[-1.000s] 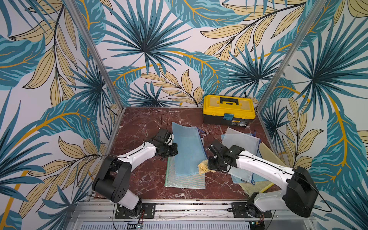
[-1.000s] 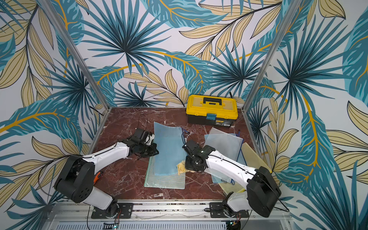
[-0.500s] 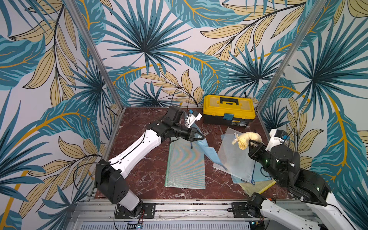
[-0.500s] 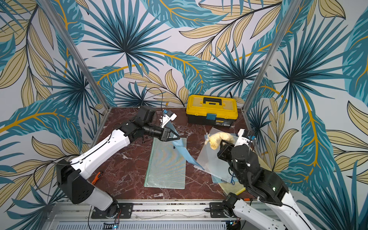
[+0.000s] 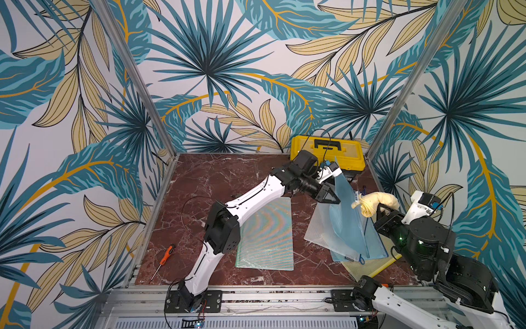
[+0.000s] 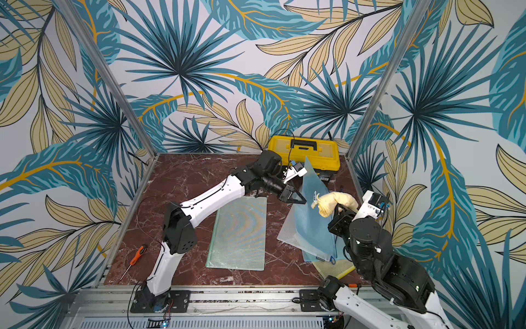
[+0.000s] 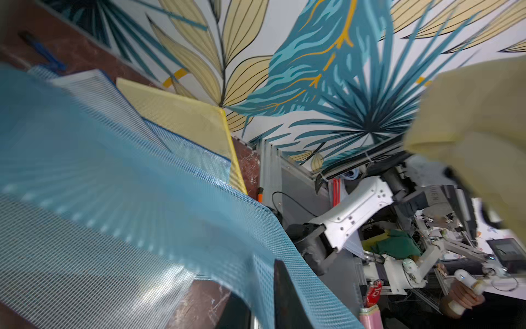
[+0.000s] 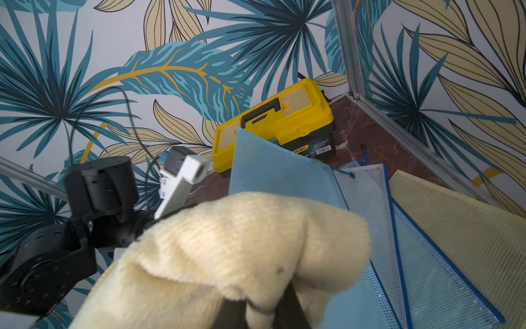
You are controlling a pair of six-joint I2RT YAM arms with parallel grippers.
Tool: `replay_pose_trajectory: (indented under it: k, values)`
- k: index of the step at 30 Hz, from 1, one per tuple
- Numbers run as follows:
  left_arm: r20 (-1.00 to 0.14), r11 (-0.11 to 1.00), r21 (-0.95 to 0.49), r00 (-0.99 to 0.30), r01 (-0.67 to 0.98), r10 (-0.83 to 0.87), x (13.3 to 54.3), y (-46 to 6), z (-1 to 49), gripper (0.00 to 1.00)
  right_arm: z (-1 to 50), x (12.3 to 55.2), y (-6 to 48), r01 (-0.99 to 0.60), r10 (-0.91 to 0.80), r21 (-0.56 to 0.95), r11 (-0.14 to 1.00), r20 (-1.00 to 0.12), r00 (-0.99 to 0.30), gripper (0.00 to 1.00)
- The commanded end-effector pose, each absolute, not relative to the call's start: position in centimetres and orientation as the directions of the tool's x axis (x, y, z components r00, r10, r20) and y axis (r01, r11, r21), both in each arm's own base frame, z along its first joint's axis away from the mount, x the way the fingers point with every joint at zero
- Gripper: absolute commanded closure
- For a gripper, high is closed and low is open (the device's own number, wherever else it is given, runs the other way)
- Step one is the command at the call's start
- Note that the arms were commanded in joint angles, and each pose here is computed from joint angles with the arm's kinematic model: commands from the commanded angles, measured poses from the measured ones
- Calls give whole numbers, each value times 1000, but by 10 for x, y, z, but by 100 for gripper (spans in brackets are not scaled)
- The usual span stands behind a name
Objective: Wipe the document bag
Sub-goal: Place the document bag, then wipe the dirt from the document bag.
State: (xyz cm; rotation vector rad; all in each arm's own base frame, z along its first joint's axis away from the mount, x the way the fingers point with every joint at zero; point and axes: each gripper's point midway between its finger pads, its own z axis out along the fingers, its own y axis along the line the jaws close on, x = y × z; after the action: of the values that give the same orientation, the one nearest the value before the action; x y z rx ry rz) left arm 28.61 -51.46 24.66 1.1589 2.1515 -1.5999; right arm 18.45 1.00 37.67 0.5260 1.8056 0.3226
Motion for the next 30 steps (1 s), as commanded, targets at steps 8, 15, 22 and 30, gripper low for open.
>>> replay_pose_trajectory:
  k: [8, 15, 22, 30]
  values:
    - [-471, 673, -525, -837, 520, 279, 374, -441, 145, 39, 324, 208, 49, 161, 340, 299, 941, -830, -442, 100]
    - [-452, 865, -380, -881, 329, 137, 367, -295, 141, 25, 233, 235, 133, 31, 219, 282, 959, -665, -714, 100]
    - [-322, 920, -379, -946, 99, -31, 314, -178, 95, 23, 146, 266, 218, -76, 62, 288, 955, -443, -895, 100]
    - [-244, 885, -460, -968, 68, -52, 296, -160, 59, 36, 56, 292, 261, -47, 18, 285, 957, -221, -975, 100]
